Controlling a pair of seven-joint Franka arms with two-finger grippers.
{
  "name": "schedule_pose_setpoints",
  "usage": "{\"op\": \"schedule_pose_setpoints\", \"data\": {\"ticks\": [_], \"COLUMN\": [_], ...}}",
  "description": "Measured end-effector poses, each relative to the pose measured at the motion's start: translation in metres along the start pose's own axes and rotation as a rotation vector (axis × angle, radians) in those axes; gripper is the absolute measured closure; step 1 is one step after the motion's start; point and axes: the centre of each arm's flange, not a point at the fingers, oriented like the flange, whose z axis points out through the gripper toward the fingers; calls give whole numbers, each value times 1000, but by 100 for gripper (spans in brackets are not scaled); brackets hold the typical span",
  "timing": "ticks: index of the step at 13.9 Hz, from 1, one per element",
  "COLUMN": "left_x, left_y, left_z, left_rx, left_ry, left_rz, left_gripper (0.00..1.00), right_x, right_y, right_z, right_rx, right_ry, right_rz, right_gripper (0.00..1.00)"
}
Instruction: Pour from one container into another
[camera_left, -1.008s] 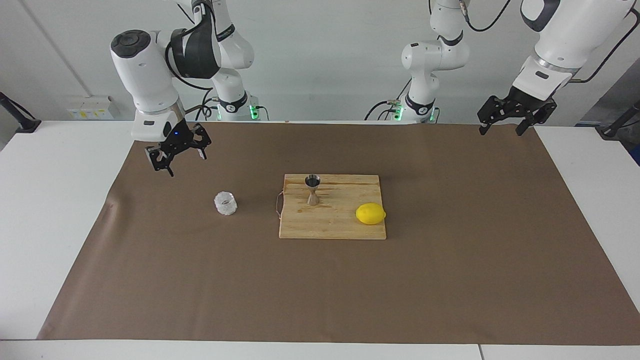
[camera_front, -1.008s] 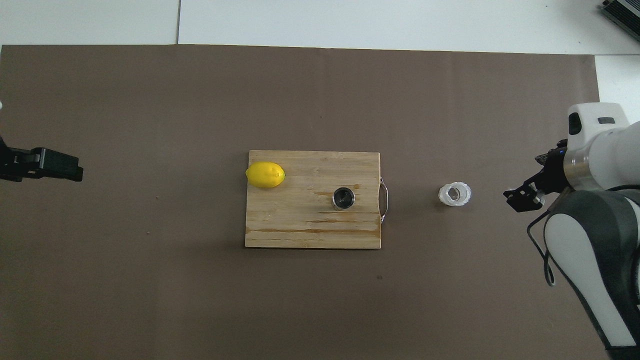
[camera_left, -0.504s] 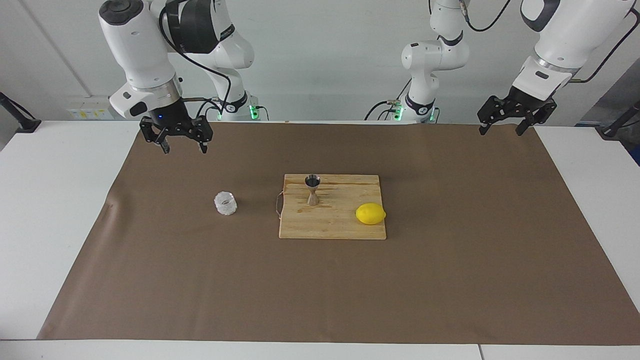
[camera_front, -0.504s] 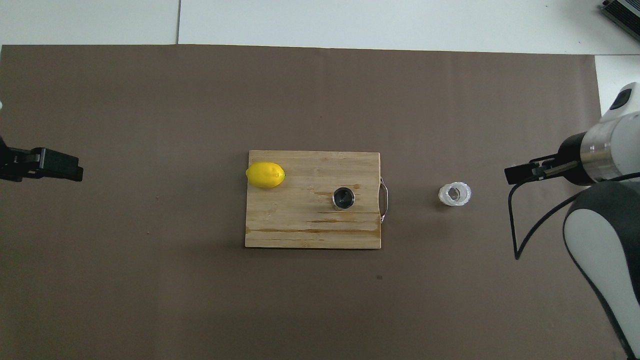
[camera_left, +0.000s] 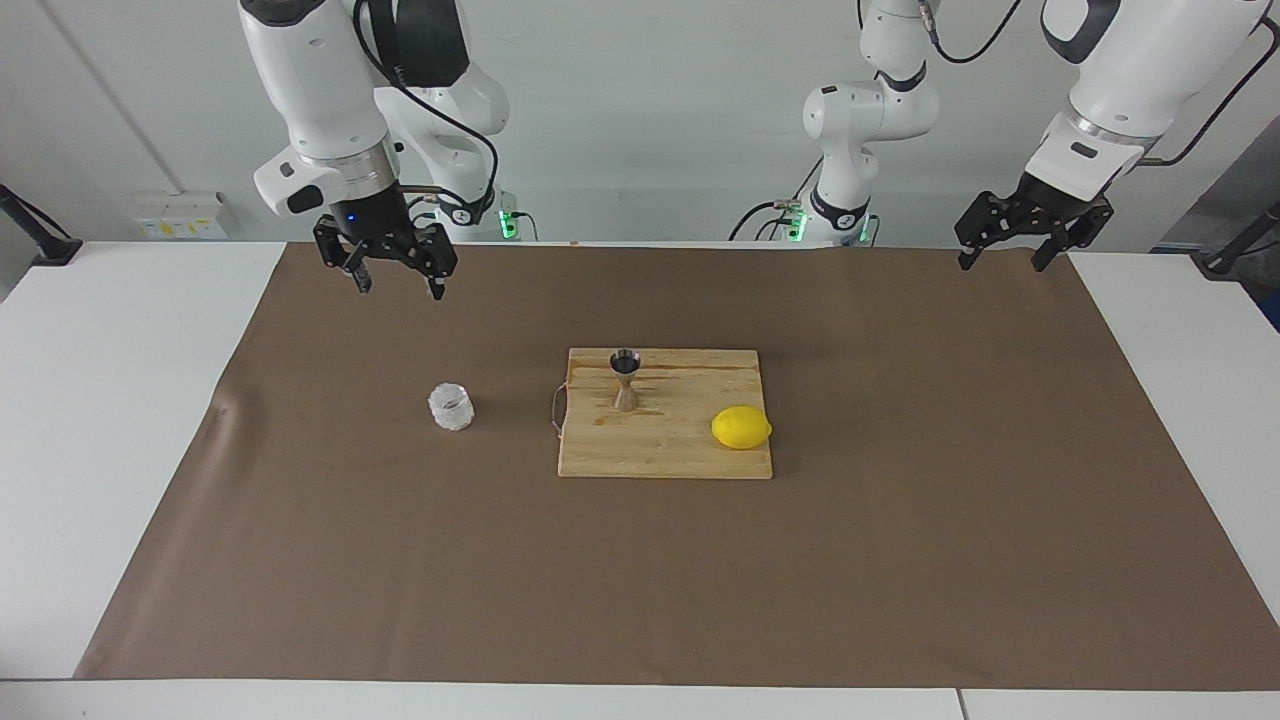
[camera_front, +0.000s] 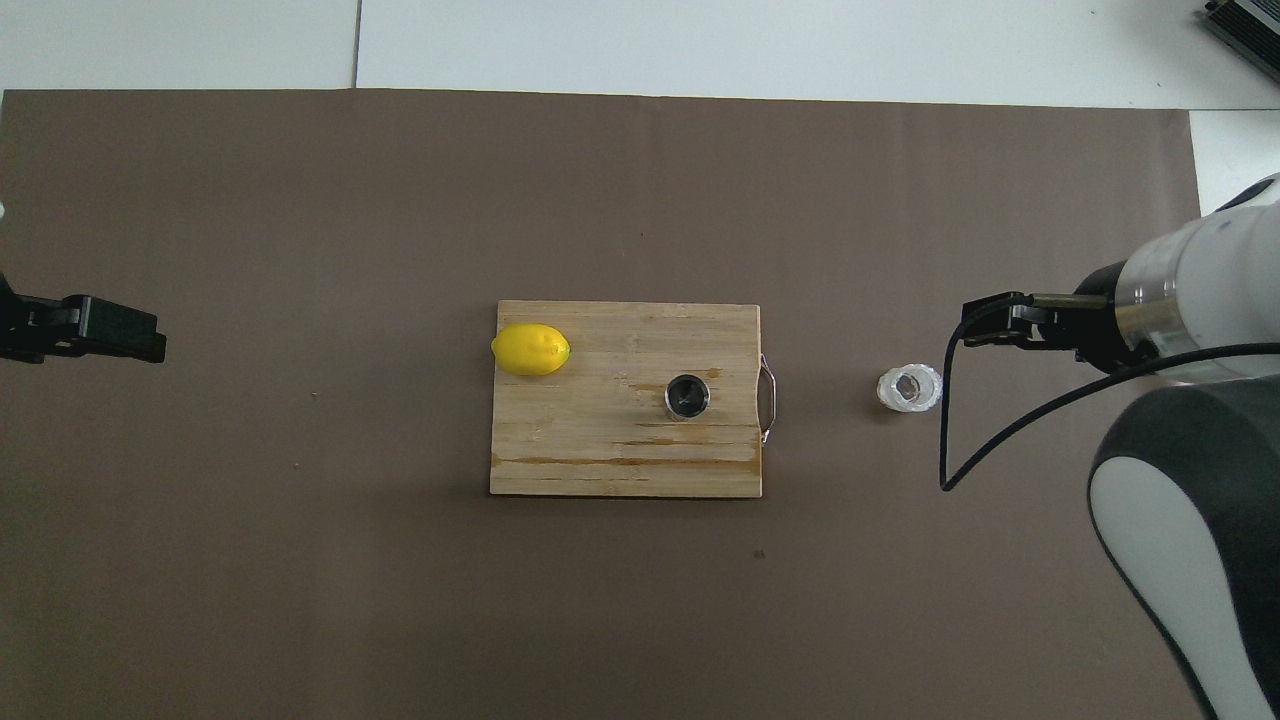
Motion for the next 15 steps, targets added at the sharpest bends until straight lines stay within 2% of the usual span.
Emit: {"op": "schedule_pose_setpoints", "data": {"ticks": [7, 15], "left_x": [0, 0], "left_y": [0, 0], "left_z": [0, 0], "left_rx": [0, 0], "left_ry": [0, 0], "left_rz": [0, 0], "left_gripper": [0, 0], "right_x": [-1, -1], "right_y": [21, 41], "right_z": [-31, -23], "right_rx": [-15, -18], "right_ry": [-43, -95], "right_rz": [30, 11], "right_gripper": [0, 0]}}
